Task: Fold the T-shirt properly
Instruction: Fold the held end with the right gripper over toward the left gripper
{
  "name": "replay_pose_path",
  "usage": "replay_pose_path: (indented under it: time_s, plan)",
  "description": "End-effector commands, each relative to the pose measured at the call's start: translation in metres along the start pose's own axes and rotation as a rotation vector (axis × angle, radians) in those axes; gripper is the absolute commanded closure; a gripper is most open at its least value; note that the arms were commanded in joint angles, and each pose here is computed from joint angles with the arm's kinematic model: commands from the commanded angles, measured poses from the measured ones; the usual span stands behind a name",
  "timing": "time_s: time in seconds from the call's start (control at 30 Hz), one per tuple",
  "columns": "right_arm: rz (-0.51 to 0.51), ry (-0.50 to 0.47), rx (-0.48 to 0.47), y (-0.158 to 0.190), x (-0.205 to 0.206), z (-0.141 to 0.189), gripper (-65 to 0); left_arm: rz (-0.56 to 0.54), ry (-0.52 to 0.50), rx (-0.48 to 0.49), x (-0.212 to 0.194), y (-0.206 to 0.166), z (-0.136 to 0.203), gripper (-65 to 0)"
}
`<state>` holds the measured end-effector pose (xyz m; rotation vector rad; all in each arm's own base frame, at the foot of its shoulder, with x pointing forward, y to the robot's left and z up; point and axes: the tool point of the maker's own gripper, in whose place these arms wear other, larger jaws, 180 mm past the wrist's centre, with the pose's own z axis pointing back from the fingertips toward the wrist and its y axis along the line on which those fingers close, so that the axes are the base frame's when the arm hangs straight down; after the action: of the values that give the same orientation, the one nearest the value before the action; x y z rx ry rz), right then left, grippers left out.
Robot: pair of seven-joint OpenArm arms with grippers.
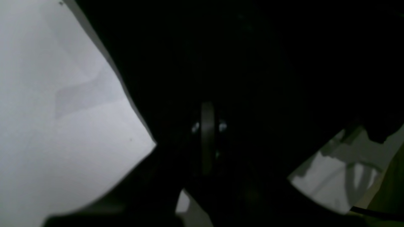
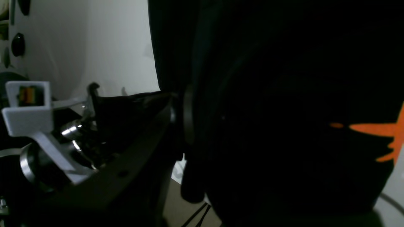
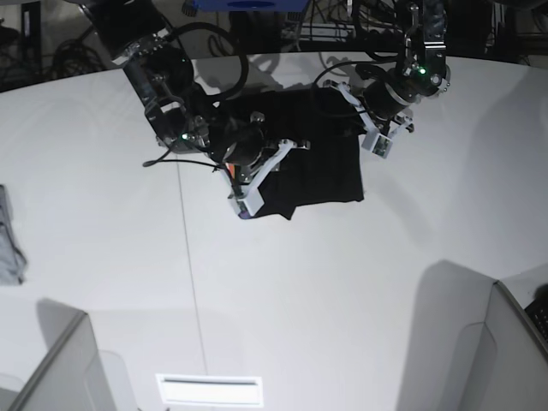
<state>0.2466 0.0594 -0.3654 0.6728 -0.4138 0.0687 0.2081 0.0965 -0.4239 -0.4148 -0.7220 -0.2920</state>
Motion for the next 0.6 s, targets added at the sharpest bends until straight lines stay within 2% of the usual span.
replay_pose_path:
  time_s: [0.0, 0.13, 0.33, 0.57]
  plan:
    - [0.027, -0.029, 0.040, 0.016, 0.008, 0.003, 0.0, -0.012, -0.018, -0.007, 0.006, -0.002, 0.003, 0.0]
    - [0.065, 0.001, 0.068, 0.030, -0.005, -0.001, 0.0, -0.012, -0.018, -0.007, 0.006, -0.002, 0.003, 0.0]
    - [0.070, -0.013, 0.064, 0.030, 0.003, -0.001, 0.0, -0.012, -0.018, -0.007, 0.006, -0.002, 0.003, 0.0]
    - [0.008, -0.036, 0.017, 0.026, 0.017, -0.001, 0.0, -0.009, -0.019, -0.009, 0.006, -0.002, 0.003, 0.0]
